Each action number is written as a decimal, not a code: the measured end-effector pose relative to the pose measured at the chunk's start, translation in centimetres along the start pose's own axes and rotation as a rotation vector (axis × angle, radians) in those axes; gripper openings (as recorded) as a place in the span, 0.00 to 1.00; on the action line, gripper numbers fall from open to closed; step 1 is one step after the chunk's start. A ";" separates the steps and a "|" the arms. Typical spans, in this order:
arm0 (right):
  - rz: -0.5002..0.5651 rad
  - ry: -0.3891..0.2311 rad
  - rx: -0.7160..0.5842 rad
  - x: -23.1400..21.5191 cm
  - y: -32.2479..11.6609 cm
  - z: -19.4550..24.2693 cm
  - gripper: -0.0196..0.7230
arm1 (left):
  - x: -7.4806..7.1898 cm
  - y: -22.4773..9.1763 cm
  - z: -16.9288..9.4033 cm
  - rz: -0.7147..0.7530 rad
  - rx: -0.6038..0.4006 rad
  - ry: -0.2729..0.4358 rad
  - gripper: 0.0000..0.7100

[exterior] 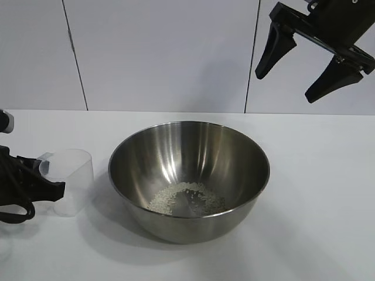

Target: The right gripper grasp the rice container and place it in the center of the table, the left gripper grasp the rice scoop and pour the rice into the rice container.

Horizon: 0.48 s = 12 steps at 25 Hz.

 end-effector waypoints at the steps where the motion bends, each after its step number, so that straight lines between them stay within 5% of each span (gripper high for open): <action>1: 0.000 0.001 0.002 0.0 0.0 0.0 0.89 | 0.0 0.0 0.0 0.000 0.000 0.000 0.23; 7: 0.000 0.001 0.003 0.0 0.0 0.0 0.89 | 0.0 0.0 0.0 -0.002 0.000 0.000 0.42; 12: 0.000 0.002 0.005 0.0 0.0 0.0 0.89 | 0.2 -0.5 -0.5 0.002 0.021 0.004 0.47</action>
Point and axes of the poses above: a point on each arm's last joint axis where the gripper is mounted, z pointing out along that axis toward the gripper, x along the wrist's bending axis when the last joint is at zero, y = z × x, the point moved 1 cm from there along z, pointing out along that axis toward the gripper, and after that the axes turned 14 degrees about -z, right-handed, at the moved point
